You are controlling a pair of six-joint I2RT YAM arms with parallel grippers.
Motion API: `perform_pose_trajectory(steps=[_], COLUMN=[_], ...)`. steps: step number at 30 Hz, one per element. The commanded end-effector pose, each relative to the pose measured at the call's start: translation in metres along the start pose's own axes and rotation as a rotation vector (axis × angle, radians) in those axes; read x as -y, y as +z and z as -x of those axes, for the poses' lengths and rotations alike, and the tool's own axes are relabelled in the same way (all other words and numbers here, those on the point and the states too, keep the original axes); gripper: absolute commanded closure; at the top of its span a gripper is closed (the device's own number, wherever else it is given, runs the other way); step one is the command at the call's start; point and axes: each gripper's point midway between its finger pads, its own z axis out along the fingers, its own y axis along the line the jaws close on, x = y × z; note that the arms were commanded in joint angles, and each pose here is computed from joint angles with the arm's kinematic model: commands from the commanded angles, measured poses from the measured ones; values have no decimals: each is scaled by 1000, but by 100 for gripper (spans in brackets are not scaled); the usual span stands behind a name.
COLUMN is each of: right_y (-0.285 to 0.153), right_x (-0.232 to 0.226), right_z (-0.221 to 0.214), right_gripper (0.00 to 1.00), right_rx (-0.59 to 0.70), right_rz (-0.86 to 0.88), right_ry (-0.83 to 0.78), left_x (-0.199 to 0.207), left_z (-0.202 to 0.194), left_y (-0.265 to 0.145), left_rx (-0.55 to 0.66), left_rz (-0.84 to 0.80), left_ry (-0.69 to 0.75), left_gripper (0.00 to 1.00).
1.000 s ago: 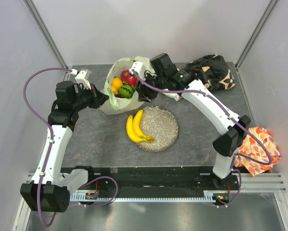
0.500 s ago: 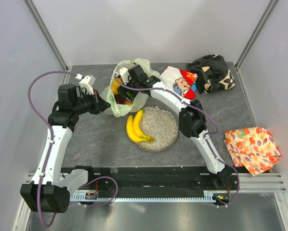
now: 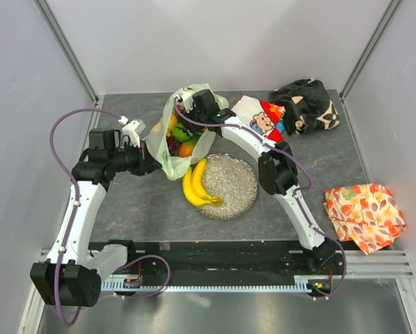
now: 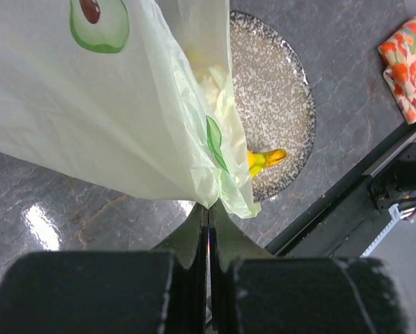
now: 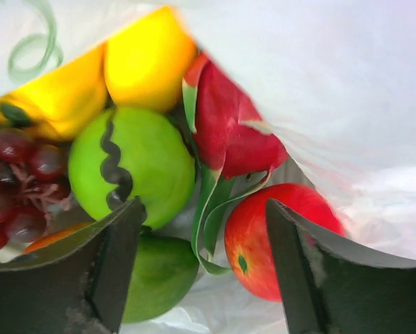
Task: Take the fake fruits out of the plastic bag
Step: Take out the fake fruit from the plastic bag.
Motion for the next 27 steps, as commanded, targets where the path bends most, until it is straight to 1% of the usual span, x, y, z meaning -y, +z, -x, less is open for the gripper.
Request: perform_pose_trajectory(steps=[1,2,3,6,9,18,19,20,22,23,24,27], right_y=[11,12,13,16,18,26,27,27,26,24,21,3], right_x=[8,5,6,3,-3,-12,-12,-12,-13,-12,-11,-7], right_z=[2,0,-2,-13,-26,-48,-50,-49,-42,-36,-25,11], right_gripper=[28,31,39,49,53,57,60,70,82,98,100,100], right_rx=[26,26,22,-4,-33,-80,-84,-80,-63,-50,-26,56], right_rz=[-10,11,19,42,76,127,128,131,137,133,131,136], right_ry=[28,25,22,-10,-30,-68,-72,-77,-78,-74,-72,-83], left_x=[0,-2,-3,-5,-7,-9,-9,-10,-11,-11,-10,-9], left_z=[-7,-7,-7,-7,-6,0,0,1,0,0,-1,2], left_y=[-2,0,1,3,5,6,6,6,6,7,7,10], left_rx=[-30,-36,-38,-46,-52,-50,-50,-49,-51,-51,-51,-41], left_rz=[-17,-12,-9,-9,-8,0,1,3,7,4,0,-9], left_ry=[51,52,52,48,43,48,48,51,46,47,44,31], left_gripper=[98,98,98,98,98,98,98,98,98,98,98,98])
